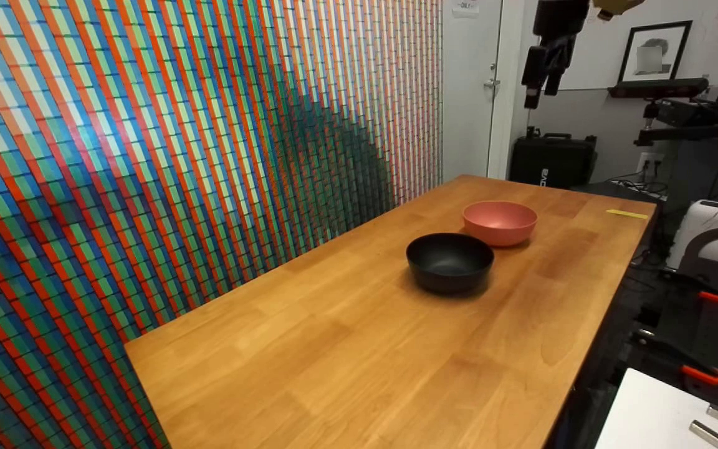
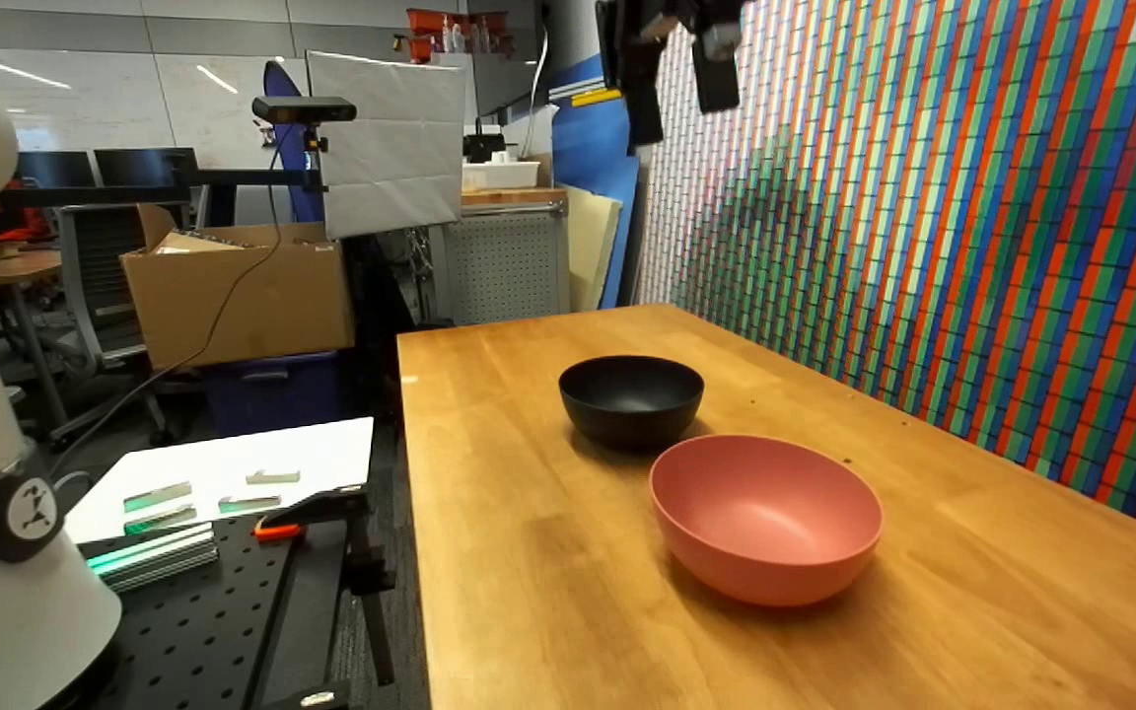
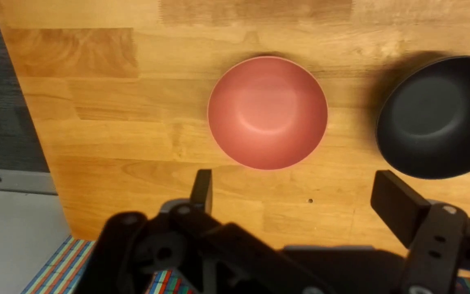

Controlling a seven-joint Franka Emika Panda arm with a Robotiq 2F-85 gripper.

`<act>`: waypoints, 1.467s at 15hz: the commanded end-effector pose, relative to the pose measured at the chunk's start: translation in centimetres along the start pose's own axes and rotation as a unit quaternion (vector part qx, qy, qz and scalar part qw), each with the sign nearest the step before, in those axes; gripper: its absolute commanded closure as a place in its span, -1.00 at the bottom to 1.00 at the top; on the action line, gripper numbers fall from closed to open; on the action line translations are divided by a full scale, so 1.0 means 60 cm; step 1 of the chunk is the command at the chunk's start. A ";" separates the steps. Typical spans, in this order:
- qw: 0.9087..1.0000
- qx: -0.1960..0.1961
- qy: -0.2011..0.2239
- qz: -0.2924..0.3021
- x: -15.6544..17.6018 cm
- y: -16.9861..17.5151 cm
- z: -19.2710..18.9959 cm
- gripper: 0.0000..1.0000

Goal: Put the right bowl in the left bowl

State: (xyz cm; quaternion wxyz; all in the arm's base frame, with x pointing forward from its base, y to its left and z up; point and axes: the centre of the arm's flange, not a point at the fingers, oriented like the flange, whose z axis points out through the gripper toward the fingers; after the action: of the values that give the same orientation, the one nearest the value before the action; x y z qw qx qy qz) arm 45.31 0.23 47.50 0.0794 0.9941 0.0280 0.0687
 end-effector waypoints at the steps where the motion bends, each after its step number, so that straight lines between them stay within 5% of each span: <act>1: 0.999 -0.009 -0.040 0.000 0.077 -0.032 0.094 -1.00; 13: 0.987 -0.039 -0.154 -0.034 0.085 -0.140 0.348 -1.00; 22: 0.977 -0.126 -0.153 -0.081 0.051 -0.176 0.462 -1.00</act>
State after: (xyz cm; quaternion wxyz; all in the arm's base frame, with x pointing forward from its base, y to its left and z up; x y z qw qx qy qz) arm 51.26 5.71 20.79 0.1890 0.9736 0.0813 -0.0988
